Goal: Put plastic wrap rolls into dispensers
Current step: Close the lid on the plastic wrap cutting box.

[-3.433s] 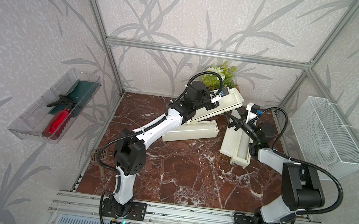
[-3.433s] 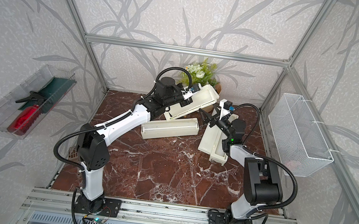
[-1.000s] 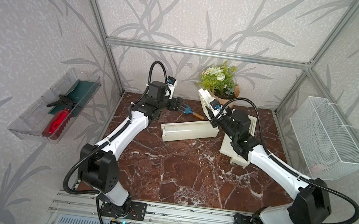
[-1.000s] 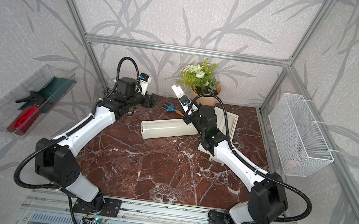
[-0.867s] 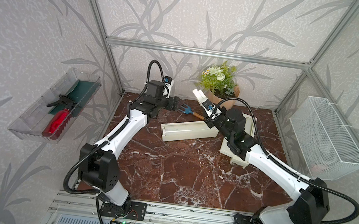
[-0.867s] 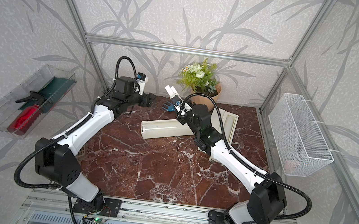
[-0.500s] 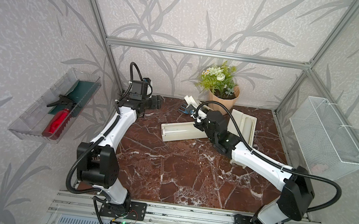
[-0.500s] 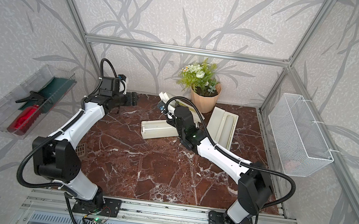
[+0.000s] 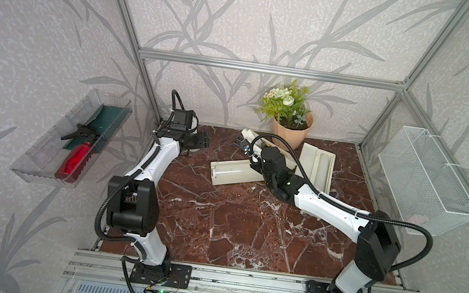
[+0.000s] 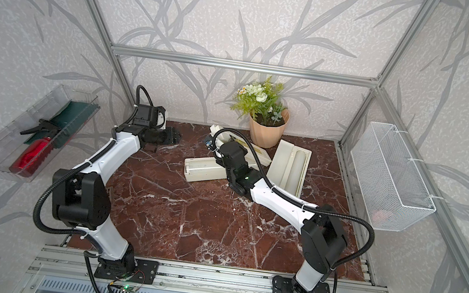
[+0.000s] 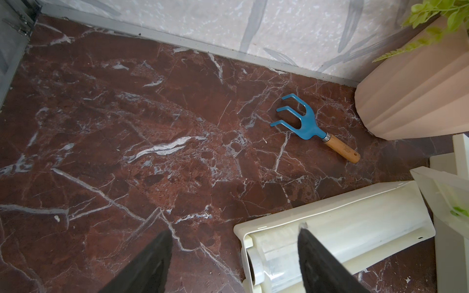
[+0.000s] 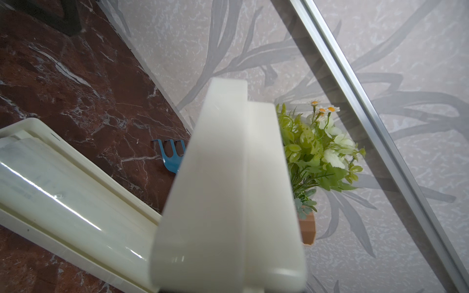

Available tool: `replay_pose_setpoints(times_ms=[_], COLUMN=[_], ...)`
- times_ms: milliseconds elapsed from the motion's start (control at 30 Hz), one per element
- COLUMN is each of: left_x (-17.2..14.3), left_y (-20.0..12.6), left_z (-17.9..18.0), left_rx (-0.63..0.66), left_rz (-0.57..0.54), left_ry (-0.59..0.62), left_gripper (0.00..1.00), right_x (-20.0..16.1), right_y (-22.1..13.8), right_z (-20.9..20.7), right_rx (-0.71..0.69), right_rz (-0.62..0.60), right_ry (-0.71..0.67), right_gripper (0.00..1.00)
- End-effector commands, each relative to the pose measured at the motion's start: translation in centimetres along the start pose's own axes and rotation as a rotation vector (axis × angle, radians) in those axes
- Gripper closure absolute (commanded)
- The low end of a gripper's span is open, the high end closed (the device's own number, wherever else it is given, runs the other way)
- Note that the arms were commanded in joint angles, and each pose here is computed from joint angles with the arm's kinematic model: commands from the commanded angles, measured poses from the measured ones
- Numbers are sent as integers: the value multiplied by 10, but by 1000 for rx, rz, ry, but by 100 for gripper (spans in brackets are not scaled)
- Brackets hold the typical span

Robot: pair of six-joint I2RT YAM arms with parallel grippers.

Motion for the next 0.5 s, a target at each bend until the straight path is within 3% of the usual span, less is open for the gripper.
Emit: replay_pose_setpoints(times_ms=[0,467], left_x=[-12,-55], left_y=[5,23], left_z=[6,29], left_rx=[7,70], left_rz=[56,209], left_ry=[-48,-159], left_gripper=[23,24], right_x=[11,36], right_y=[0,0], right_z=[0,35], right_rx=[-32,-28], right_rz=[-5,-34], right_ry=[45,22], right_gripper=[84,86])
Point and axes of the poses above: each gripper's point midway between its finger pads, its own y axis out along the fingers, its own z axis along the line the jaws close on, x = y × z, the point moved 5 cm from there along -y, back along the fingers, and after that the axes turned 3 degrees about y, right-handed, at the moved point
